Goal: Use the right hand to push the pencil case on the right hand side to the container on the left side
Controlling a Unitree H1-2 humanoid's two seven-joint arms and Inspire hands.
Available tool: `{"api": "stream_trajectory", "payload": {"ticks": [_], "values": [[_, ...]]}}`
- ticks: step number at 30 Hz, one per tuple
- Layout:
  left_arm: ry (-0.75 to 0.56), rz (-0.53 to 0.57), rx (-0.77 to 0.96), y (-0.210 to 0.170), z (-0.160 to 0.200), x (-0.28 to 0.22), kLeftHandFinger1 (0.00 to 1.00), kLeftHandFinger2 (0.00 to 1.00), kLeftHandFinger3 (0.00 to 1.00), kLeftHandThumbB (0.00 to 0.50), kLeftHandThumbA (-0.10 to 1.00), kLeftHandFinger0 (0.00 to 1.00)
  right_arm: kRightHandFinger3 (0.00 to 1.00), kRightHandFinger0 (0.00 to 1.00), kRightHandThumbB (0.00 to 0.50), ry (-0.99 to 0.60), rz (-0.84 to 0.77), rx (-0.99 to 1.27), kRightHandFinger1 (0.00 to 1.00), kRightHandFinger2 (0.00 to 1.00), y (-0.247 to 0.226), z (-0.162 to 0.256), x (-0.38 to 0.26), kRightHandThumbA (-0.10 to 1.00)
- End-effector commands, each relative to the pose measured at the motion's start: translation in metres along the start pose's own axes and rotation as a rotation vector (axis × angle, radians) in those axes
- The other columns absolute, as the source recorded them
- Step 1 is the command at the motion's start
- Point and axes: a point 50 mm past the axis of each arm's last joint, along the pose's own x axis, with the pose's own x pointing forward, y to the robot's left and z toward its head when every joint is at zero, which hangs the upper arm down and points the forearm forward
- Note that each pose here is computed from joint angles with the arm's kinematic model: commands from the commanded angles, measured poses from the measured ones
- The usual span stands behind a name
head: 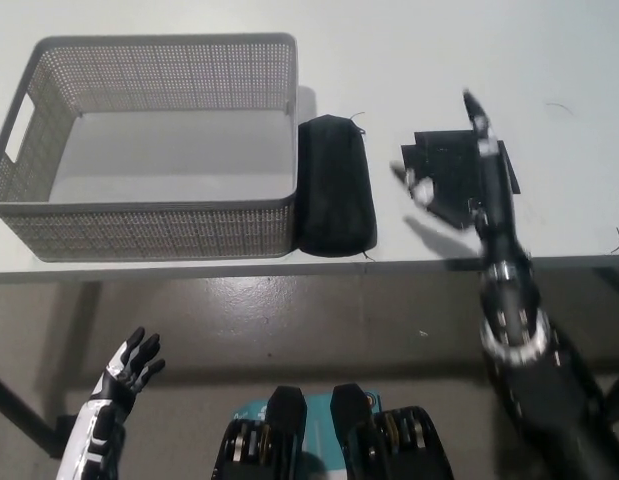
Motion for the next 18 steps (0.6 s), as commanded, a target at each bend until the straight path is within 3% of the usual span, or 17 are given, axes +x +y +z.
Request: {"api": "stream_trajectory", "payload": {"ticks": [1, 5, 8, 13, 17, 18], "values": [[-0.08, -0.005, 0.041, 0.024, 0.013, 0.027, 1.0, 1.0, 1.0, 0.295, 1.0, 1.0, 1.0, 1.0, 0.332, -0.234, 0.002, 0.224, 1.0, 1.0, -0.047, 0.061, -0.089, 1.0], [-0.078, 0.003, 0.024, 0.029, 0.012, 0.033, 1.0, 1.0, 1.0, 0.286, 1.0, 1.0, 1.0, 1.0, 0.359, -0.143, 0.016, 0.196, 1.0, 1.0, -0.06, 0.033, -0.12, 1.0], [-0.086, 0.01, 0.03, 0.033, 0.012, 0.037, 1.0, 1.0, 1.0, 0.274, 1.0, 1.0, 1.0, 1.0, 0.344, -0.108, 0.013, 0.196, 1.0, 1.0, -0.068, 0.022, -0.135, 1.0], [-0.092, 0.024, 0.064, 0.039, 0.017, 0.047, 1.0, 1.0, 1.0, 0.293, 1.0, 1.0, 1.0, 1.0, 0.248, -0.071, 0.005, 0.178, 1.0, 1.0, -0.08, 0.009, -0.151, 1.0], [-0.085, 0.038, 0.074, 0.041, 0.017, 0.054, 1.0, 1.0, 1.0, 0.335, 1.0, 1.0, 1.0, 1.0, 0.227, -0.039, 0.009, 0.174, 1.0, 1.0, -0.082, 0.0, -0.161, 1.0], [-0.087, 0.037, 0.071, 0.042, 0.016, 0.056, 1.0, 1.0, 1.0, 0.325, 1.0, 1.0, 1.0, 1.0, 0.235, -0.027, 0.017, 0.195, 1.0, 1.0, -0.082, -0.002, -0.164, 1.0]]}}
